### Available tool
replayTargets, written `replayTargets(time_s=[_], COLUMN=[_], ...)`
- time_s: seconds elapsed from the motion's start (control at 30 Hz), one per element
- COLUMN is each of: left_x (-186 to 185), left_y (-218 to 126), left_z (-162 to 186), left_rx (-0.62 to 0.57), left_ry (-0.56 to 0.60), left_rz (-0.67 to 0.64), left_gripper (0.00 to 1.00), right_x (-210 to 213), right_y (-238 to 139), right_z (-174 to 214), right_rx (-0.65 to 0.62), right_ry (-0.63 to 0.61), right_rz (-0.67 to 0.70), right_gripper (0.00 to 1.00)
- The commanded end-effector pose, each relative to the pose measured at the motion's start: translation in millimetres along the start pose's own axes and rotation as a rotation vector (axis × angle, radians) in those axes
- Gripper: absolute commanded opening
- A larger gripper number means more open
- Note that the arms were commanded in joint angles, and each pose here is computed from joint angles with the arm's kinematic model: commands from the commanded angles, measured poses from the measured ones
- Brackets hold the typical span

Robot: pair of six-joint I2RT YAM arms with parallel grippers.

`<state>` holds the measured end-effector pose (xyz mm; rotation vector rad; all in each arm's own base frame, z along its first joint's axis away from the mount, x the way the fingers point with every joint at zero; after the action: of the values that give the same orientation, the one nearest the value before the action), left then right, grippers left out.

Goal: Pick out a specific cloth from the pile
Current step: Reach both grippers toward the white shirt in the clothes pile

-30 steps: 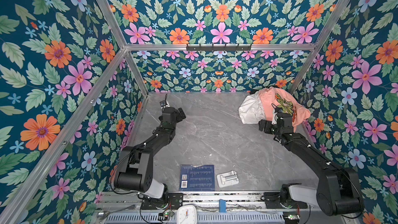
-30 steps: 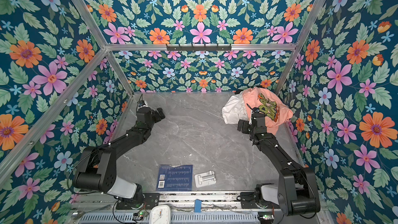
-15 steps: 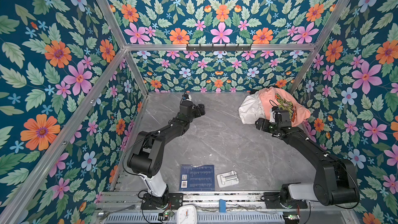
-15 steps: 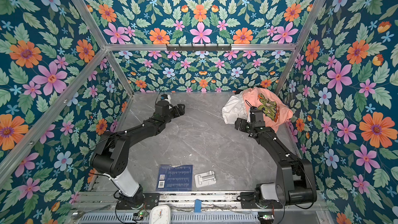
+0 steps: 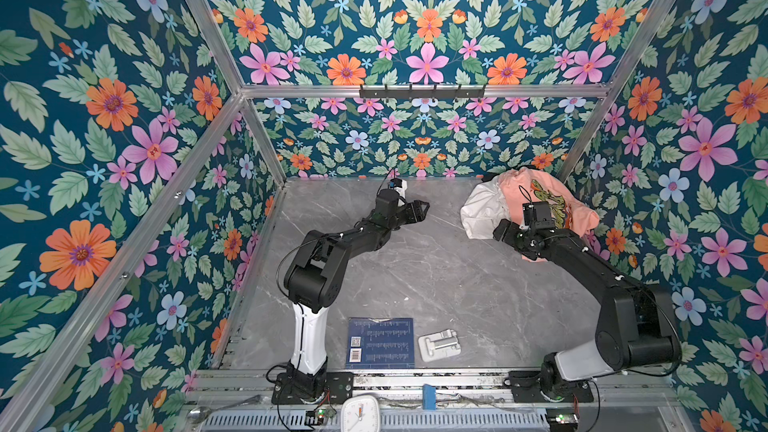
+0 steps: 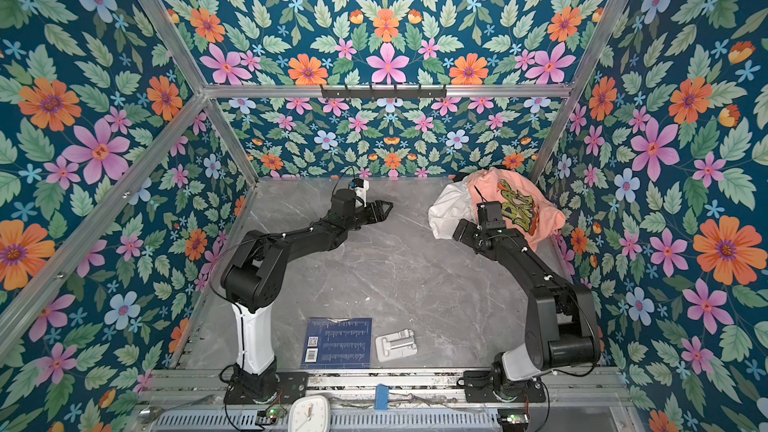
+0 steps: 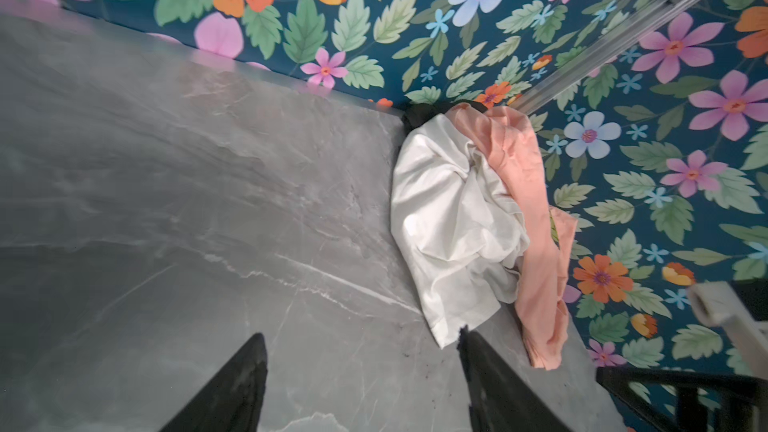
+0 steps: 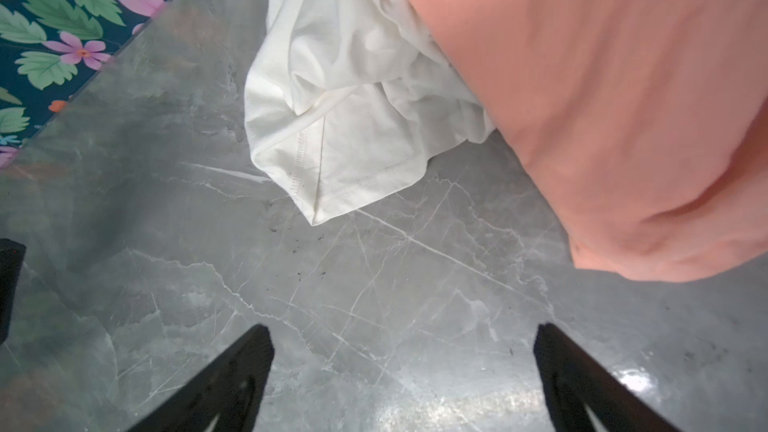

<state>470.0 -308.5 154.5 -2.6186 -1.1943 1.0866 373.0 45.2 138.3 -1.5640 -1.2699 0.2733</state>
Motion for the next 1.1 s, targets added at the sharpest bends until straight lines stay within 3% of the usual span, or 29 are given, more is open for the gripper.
replayTargets(time_s=[0.0, 0.47, 1.07], left_x=[-15.9, -42.6, -37.8], left_y=[10.5, 55.3, 109.2], left_z=[-1.2, 19.7, 43.8], left_rx=[0.012, 0.061, 0.048], left_ry=[-0.012, -0.119, -0.305], left_rz=[0.112, 0.269, 0.375], left_gripper=[0.74, 0.68, 0.57], right_x=[-6.7, 22.2, 23.7], right_y=[5.1, 18.8, 18.7], right_z=[10.1, 17.9, 15.0], right_rx=[0.074, 0.135, 0.113], right_ry=[0.125, 0.146, 0.134], right_rz=[0.067, -0.027, -0.036], right_gripper=[0.99, 0.95, 0.95])
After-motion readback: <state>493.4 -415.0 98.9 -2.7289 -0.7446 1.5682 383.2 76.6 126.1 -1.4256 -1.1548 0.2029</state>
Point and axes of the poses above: each gripper's point midway between its finger pads, its own y axis out along the fingers, its own x axis along the line the jaws close on, z = x × y, the point moved 3 cm from there along -y, back along the fingers, and after that the axes turned 4 degrees about y, right-handed, at the moved point
